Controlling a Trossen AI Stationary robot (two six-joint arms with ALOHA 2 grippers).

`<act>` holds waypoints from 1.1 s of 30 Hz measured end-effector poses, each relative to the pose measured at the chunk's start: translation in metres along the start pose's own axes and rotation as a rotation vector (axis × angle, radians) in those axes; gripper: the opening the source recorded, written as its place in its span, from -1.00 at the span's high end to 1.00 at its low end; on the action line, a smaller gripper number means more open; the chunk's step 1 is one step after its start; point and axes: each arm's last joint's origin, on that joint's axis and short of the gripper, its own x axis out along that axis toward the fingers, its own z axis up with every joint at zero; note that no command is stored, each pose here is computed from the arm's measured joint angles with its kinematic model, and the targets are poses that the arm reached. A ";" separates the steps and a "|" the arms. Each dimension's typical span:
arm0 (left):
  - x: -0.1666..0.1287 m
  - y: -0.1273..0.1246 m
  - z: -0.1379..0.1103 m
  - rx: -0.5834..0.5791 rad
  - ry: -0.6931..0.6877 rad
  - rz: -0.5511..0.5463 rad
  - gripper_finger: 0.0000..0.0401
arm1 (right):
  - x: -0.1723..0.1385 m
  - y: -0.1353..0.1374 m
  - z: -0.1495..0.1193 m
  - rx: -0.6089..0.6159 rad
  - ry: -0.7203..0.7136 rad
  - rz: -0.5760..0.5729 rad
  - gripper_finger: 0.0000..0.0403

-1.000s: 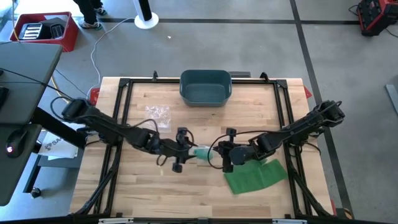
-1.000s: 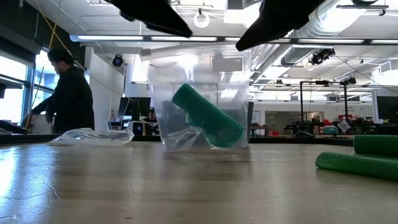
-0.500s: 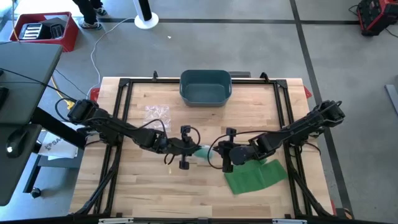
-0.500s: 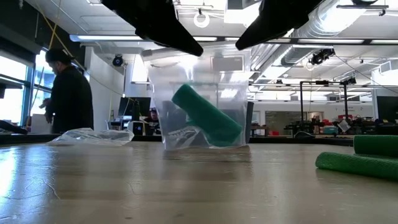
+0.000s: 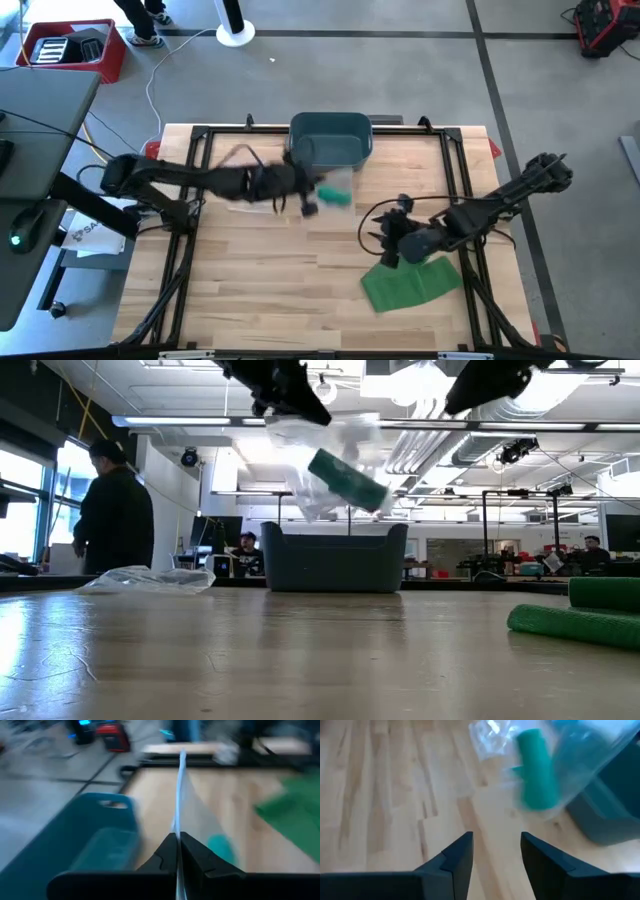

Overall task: Roll bandage
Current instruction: Put the transparent zip bag with the blue bandage into the blue bin

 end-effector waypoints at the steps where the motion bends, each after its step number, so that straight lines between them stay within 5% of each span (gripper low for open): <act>1: 0.001 0.016 0.002 -0.051 -0.005 0.039 0.99 | -0.004 0.001 -0.001 -0.002 -0.018 -0.017 0.23; 7: 0.019 0.099 -0.002 -0.252 -0.002 0.187 1.00 | -0.014 0.009 -0.004 -0.036 -0.096 -0.091 0.24; 13: 0.051 0.148 -0.030 -0.467 0.019 0.234 1.00 | -0.013 0.010 -0.005 -0.041 -0.099 -0.100 0.24; 24: 0.062 0.173 -0.075 -0.642 0.063 0.399 0.96 | -0.013 0.010 -0.005 -0.040 -0.095 -0.100 0.24; 33: 0.056 0.188 -0.082 -0.633 0.085 0.436 0.52 | -0.013 0.010 -0.005 -0.032 -0.095 -0.097 0.24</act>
